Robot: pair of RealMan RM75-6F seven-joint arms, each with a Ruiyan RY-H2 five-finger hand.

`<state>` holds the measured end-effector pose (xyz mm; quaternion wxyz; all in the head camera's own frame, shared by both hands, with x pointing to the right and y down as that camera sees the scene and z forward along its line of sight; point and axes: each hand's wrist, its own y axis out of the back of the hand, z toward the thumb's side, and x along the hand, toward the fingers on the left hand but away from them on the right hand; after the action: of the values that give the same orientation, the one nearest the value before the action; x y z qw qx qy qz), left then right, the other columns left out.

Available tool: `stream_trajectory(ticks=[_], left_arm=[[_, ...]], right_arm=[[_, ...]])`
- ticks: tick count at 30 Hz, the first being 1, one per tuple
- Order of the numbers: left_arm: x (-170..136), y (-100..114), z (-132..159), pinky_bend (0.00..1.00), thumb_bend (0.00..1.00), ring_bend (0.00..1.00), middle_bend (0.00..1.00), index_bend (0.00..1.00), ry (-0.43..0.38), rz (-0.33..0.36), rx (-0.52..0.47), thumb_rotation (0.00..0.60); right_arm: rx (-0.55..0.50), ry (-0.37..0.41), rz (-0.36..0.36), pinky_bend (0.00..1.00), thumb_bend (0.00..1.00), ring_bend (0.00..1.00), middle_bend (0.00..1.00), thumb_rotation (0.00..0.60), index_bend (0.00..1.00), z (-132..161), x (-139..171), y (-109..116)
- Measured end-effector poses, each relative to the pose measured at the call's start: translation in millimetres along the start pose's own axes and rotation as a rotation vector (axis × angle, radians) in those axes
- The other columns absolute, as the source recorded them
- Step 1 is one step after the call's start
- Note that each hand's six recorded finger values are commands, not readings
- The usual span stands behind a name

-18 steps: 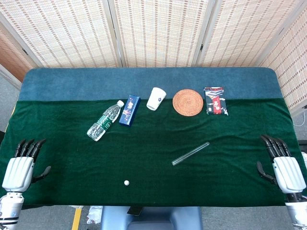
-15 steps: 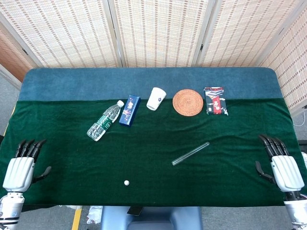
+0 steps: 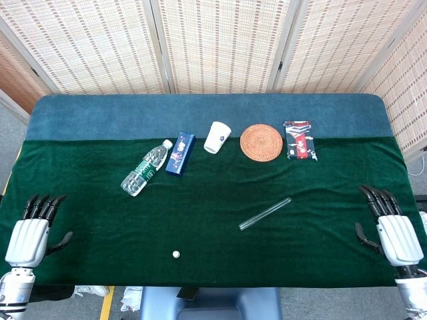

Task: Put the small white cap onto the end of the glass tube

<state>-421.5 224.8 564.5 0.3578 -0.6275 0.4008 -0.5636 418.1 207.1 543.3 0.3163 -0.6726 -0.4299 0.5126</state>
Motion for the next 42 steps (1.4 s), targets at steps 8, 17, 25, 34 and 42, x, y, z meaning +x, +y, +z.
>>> stream_trajectory(ticks=[8,17,25,34,42], left_arm=[[7.1,2.0,15.9,0.11,0.33,0.23,0.29,0.24,-0.093,0.014,0.018,0.6],[28.0,-0.4,53.5,0.59,0.54,0.62,0.71,0.37,-0.338,0.013,0.047,0.6],[35.9,-19.2,89.9,0.78,0.63,0.81,0.94,0.36,-0.568,-0.096,0.125,0.6],[26.1,-48.0,130.3,0.8,0.72,0.86,0.99,0.3,-0.836,-0.256,0.242,0.6],[12.9,-72.6,159.1,0.8,0.74,0.86,0.99,0.21,-0.951,-0.334,0.323,0.6]], right_arm=[[-0.005,0.001,-0.01,0.04,0.55,0.1,0.11,0.6,0.04,-1.4,1.8,1.5],[-0.002,0.006,-0.014,0.04,0.55,0.1,0.12,0.6,0.04,0.9,-1.1,2.9],[0.004,0.005,-0.02,0.05,0.55,0.11,0.13,0.6,0.04,3.4,-3.1,4.4],[0.006,0.01,-0.012,0.05,0.55,0.13,0.14,0.6,0.04,7.4,-5.1,1.8],[0.006,0.009,-0.007,0.05,0.55,0.13,0.14,0.6,0.04,6.7,-4.8,0.2]])
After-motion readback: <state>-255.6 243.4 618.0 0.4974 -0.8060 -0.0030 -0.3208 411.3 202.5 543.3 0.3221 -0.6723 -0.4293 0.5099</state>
